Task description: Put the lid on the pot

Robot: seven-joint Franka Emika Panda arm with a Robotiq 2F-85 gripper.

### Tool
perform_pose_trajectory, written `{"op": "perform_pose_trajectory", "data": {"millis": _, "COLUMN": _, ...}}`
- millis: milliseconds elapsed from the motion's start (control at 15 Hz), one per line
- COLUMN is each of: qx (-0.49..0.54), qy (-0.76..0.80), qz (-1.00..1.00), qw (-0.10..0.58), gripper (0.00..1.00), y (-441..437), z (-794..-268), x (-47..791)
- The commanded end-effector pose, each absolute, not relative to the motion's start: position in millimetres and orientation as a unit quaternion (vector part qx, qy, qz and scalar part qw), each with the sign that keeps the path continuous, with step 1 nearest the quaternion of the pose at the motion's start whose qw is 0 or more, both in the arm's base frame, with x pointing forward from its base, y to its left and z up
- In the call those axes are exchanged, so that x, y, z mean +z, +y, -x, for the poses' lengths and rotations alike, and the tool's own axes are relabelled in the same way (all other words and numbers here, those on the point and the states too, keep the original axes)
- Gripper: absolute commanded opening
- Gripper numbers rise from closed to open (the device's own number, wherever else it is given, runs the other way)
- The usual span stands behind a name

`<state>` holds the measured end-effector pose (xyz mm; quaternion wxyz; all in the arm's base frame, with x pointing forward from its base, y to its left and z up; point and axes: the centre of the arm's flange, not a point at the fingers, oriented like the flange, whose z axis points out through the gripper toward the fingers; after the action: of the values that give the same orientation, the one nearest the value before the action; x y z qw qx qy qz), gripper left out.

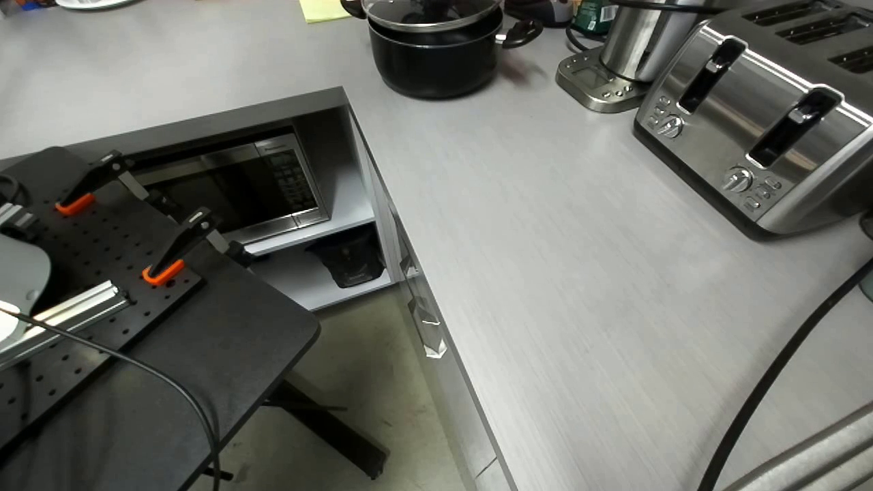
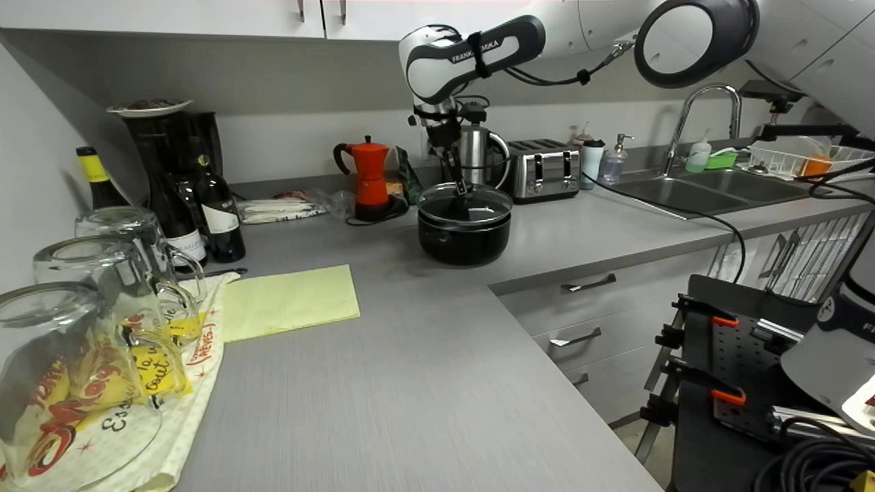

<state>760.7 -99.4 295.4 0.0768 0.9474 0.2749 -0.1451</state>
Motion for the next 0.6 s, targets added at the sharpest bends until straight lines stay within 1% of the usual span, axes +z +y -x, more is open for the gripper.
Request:
{"op": "perform_pose_trajectory", "data": {"millis": 0, "qx": -0.144, "qy": 0.256, "qz": -0.953, "qw": 0.069, "gripper": 0.25, "y": -104.3, "z": -789.0, "x": 305.1}}
{"op": "perform_pose_trajectory", "data": {"millis": 533, "qx": -0.143, "qy": 0.245, "qz": -0.957, "qw": 0.068, "gripper": 0.25, "y": -109.4, "z": -793.6, "x": 293.3}}
